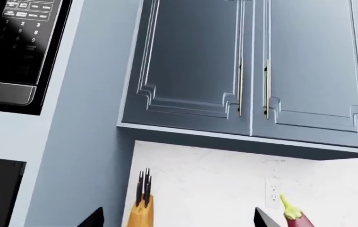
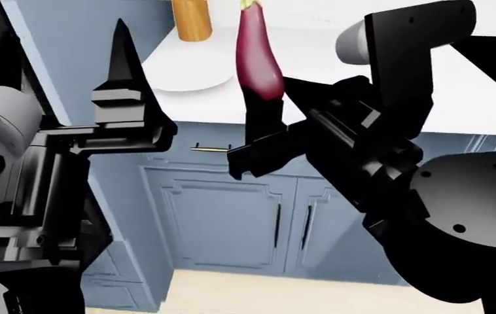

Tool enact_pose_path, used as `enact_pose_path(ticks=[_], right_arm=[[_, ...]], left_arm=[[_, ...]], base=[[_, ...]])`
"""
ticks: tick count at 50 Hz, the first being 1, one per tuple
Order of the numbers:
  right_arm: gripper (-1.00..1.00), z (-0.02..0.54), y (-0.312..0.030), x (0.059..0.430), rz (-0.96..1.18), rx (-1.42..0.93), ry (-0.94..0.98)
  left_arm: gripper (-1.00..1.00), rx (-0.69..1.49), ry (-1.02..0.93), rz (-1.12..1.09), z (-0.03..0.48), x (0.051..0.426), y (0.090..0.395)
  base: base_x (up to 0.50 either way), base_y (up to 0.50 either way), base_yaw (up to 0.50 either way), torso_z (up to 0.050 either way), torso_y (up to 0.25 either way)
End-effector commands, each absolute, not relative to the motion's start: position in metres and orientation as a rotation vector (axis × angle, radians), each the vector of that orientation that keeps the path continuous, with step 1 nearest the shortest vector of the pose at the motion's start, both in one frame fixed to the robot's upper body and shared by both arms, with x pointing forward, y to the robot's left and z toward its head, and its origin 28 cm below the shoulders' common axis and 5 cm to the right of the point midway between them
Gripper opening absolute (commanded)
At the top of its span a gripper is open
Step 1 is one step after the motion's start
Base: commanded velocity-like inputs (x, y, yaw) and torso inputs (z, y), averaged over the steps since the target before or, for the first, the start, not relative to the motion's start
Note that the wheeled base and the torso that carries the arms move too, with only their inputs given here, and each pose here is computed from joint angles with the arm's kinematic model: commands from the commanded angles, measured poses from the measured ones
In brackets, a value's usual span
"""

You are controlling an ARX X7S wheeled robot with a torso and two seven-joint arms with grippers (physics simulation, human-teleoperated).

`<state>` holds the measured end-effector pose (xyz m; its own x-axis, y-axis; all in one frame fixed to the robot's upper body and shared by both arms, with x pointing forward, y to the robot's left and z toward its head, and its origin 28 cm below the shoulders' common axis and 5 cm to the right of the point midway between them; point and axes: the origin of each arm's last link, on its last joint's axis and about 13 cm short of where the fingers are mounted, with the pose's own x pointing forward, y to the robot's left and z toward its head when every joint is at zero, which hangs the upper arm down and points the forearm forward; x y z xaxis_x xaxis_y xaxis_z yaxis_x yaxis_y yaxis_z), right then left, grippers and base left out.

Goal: Pick the eggplant from the top rack in the oven and place it on the plate on the counter.

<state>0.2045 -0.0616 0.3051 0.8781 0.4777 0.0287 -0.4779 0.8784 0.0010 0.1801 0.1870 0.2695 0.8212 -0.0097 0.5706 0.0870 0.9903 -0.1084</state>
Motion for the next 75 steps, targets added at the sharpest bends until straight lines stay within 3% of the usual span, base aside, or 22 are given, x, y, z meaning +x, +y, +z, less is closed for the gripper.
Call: enact_pose_path(ticks=[1,22,55,75], right_arm=[[-1.0,0.307,-0.062,0.204,0.498,0.003,-0.043],[-1.0,0.304,-0.061,0.205,0.505,0.009,-0.041],[-1.0,0.302,-0.059,0.207,0.497,0.017,-0.009],[-1.0,0.296,-0.058,0.207,0.503,0.014,0.024]], left_arm=[[1.0,-0.132,-0.607,-0.051,0.27,0.18,0.187],[1.0,-0.139,-0.608,-0.048,0.269,0.179,0.188],[1.0,-0.142,-0.606,-0.054,0.268,0.18,0.186],[1.0,-0.147,-0.608,-0.058,0.268,0.178,0.185]], base=[[0.01,0.0,0.5,0.0,0.0],[0.03,0.01,0.5,0.0,0.0],[0.1,-0.24,0.0,0.0,0.0],[0.48,-0.24,0.0,0.0,0.001]])
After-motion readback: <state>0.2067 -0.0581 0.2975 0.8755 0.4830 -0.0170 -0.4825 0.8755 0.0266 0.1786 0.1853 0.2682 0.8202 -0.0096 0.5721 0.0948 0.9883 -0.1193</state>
